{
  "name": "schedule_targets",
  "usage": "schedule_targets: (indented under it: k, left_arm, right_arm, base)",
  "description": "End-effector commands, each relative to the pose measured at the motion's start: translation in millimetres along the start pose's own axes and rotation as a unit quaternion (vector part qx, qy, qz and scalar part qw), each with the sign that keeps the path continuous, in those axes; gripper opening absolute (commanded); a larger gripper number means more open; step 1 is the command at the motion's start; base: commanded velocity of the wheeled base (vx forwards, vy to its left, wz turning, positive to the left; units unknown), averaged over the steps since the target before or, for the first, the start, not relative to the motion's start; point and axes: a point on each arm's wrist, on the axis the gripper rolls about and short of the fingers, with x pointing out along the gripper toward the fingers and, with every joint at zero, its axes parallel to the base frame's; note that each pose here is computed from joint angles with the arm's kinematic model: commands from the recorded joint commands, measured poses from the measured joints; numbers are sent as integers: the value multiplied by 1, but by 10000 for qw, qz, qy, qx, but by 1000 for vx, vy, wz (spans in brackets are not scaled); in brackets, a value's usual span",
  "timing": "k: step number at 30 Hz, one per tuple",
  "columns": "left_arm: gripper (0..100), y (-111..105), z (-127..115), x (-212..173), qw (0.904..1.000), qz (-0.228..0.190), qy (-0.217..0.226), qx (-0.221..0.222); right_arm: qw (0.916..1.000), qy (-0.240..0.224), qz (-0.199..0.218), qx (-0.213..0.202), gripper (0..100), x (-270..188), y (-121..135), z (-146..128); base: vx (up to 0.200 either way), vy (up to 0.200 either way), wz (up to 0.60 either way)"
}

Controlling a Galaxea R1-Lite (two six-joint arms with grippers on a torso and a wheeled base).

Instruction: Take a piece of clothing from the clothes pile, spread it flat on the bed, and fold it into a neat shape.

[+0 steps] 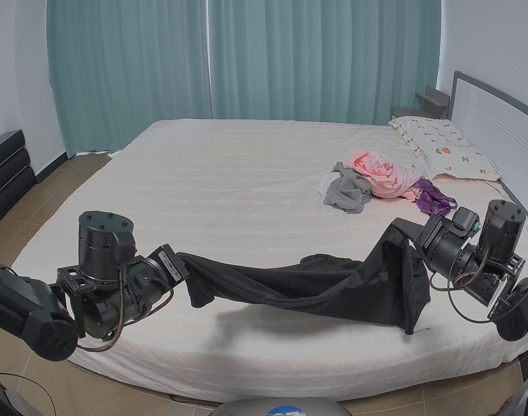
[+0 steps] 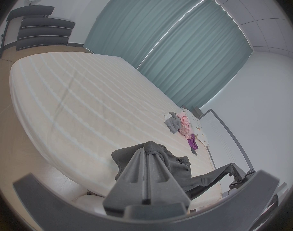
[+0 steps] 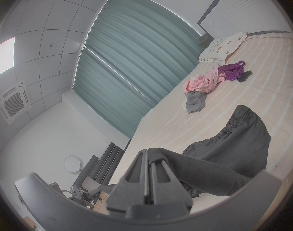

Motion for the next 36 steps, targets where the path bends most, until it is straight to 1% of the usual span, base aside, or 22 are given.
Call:
schedule_targets:
  k: [1, 13, 15, 21, 22, 25, 29, 32, 36]
  left_arm:
    - [0, 0, -1, 1, 10000, 17, 22, 4]
    - [0, 3, -3, 0, 10000, 51, 39, -2]
    - [0, 6, -3, 0, 9999, 110, 42, -5]
    - [0, 5, -2, -1, 9999, 98, 22, 5]
    - [0, 5, -3, -3, 10000, 76, 22, 12]
    - [0, 5, -2, -10, 10000, 42, -9, 0]
    - [0, 6, 0, -24, 10000, -60, -65, -11]
    - [0, 4, 0, -40, 9996, -257, -102, 5]
    - [0, 1, 4, -62, 9984, -464, -333, -1]
  right_arm:
    - [10000, 9, -2, 0, 0, 0, 0, 0]
    - [10000, 26, 24, -4, 0, -3, 1, -1]
    - [10000, -1, 20, -1, 0, -4, 1, 0]
    - [10000, -7, 15, -10, 0, -8, 1, 0]
    - [9999, -89, 106, -5, 0, -13, 5, 3]
    - [9998, -147, 136, -22, 0, -23, 7, 5]
    - [9991, -343, 247, -40, 0, -40, 14, 10]
    - [9975, -569, 425, -65, 0, -58, 22, 18]
    - [9942, -818, 671, -168, 0, -80, 33, 26]
  base:
    - [0, 200, 0]
    - [0, 200, 0]
    - [0, 0, 0]
    - [0, 0, 0]
    - [0, 0, 0]
    - [0, 0, 0]
    - [-200, 0, 0]
    - [-200, 0, 0]
    - [-200, 0, 0]
